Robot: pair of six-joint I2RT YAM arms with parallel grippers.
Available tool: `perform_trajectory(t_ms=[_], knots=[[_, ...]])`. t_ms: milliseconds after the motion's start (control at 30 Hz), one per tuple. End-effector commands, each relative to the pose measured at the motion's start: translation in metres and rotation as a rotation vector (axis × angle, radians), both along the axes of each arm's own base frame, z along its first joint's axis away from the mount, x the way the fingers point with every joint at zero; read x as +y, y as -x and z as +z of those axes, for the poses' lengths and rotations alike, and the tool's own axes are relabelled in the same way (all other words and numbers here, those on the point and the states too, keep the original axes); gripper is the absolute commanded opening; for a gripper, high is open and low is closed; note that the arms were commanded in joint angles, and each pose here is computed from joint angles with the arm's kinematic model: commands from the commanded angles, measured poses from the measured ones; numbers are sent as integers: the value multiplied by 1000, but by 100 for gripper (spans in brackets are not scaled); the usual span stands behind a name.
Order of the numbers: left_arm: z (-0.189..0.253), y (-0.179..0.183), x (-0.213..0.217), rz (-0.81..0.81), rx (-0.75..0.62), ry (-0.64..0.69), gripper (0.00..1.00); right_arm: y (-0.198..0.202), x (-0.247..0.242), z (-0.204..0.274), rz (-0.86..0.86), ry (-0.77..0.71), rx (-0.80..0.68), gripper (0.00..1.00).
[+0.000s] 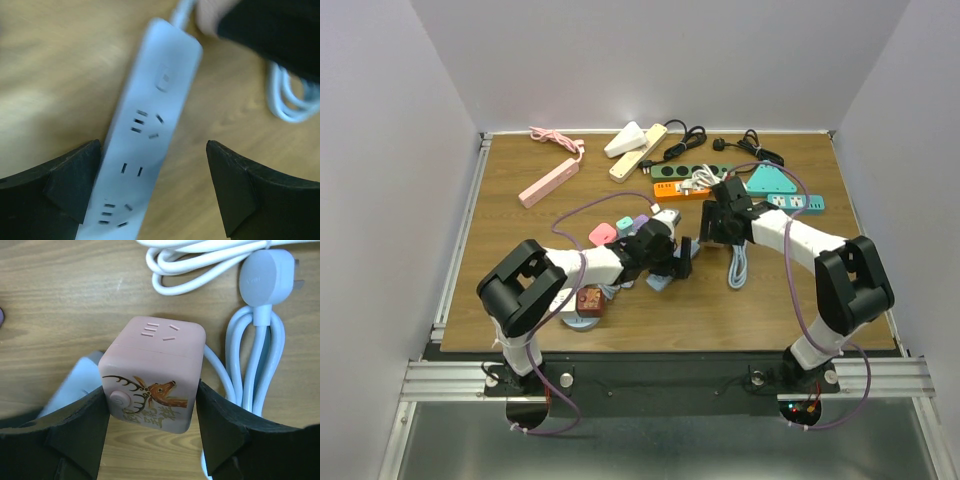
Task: Insert the plug
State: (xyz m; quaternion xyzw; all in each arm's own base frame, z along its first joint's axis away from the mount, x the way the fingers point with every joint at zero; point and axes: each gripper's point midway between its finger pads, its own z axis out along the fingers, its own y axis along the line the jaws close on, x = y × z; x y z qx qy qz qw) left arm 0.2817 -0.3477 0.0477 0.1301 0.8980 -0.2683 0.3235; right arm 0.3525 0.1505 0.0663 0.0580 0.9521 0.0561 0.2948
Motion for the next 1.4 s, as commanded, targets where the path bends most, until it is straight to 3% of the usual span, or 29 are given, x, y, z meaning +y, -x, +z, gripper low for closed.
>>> perform_trajectory(t_ms=[0,300,500,867,1200,1367], knots=[[11,58,-36,-120,126,117,97,-46,-11,23,-48,26,-133,0],[39,84,-75,-246,153,240,97,-68,-17,26,-62,30,-147,0],[49,93,-96,-326,150,278,97,-41,-4,51,-29,-101,-153,0],[20,77,-50,-203,158,142,98,20,6,101,3,-279,-116,0],[72,30,11,-57,-1,220,98,36,7,75,3,-267,-35,0],[73,21,22,-40,-13,247,98,33,15,71,2,-274,-18,0]])
